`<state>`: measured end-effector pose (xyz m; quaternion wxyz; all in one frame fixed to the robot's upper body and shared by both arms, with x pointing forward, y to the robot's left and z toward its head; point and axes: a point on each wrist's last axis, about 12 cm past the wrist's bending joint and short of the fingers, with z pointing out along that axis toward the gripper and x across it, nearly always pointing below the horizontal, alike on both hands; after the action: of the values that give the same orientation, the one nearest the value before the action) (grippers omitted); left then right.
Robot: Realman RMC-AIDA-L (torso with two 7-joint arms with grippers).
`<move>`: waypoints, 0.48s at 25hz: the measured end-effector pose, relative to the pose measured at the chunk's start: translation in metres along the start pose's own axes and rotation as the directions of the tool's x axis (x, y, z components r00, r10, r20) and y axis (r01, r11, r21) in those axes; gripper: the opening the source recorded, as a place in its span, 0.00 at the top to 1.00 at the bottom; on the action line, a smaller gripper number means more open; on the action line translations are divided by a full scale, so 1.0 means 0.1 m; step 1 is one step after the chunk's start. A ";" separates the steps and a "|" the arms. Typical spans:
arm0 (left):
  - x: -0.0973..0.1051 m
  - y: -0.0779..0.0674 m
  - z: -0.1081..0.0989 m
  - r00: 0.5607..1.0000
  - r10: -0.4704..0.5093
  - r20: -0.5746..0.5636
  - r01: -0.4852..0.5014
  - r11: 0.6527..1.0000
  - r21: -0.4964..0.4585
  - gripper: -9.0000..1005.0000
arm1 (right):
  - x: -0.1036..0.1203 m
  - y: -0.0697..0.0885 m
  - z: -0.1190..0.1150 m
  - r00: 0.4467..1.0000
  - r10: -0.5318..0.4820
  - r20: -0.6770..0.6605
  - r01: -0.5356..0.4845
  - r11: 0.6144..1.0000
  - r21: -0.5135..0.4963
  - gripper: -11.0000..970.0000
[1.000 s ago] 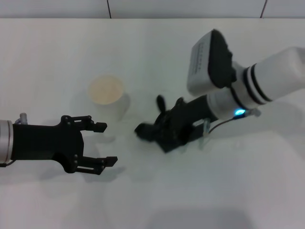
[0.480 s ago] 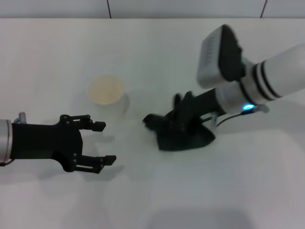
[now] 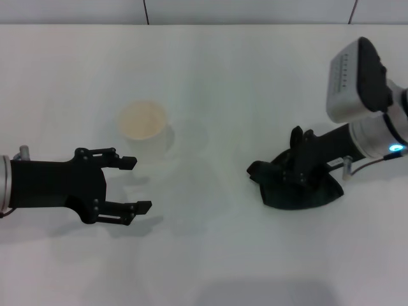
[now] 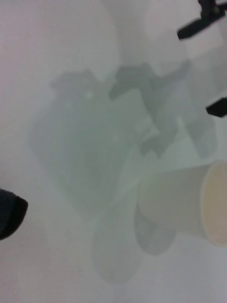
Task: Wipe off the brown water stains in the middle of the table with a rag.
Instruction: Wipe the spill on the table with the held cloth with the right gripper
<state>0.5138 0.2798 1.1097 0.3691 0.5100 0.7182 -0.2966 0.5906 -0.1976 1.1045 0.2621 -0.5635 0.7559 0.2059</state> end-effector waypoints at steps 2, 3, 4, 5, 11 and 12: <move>-0.01 0.01 0.00 1.000 0.002 0.000 -0.002 1.000 0.000 0.14 | 0.03 0.01 -0.04 1.000 0.001 0.009 -0.001 1.000 -0.010 0.90; -0.02 0.01 0.00 1.000 0.004 0.001 -0.004 1.000 0.000 0.14 | 0.05 0.02 -0.08 1.000 -0.004 0.021 0.004 1.000 -0.023 0.90; -0.02 0.01 0.00 1.000 0.004 0.001 -0.004 1.000 0.000 0.14 | 0.06 0.03 -0.10 0.999 -0.006 0.033 0.007 0.999 -0.036 0.90; -0.03 0.02 0.00 1.000 0.005 0.002 -0.005 1.000 0.000 0.14 | 0.06 0.03 -0.12 0.999 -0.006 0.044 0.008 0.999 -0.047 0.90; -0.04 0.02 0.01 1.000 0.009 0.002 -0.009 1.000 0.000 0.14 | 0.07 0.04 -0.17 0.996 0.003 0.091 0.003 0.998 -0.069 0.90; -0.04 0.02 0.01 1.000 0.010 0.003 -0.010 1.000 0.000 0.14 | 0.07 0.05 -0.17 0.996 0.003 0.092 0.003 0.997 -0.071 0.90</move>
<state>0.5171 0.2781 1.1122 0.3713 0.5131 0.7151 -0.2956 0.5818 -0.2116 1.1131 0.2763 -0.5624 0.7353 0.2582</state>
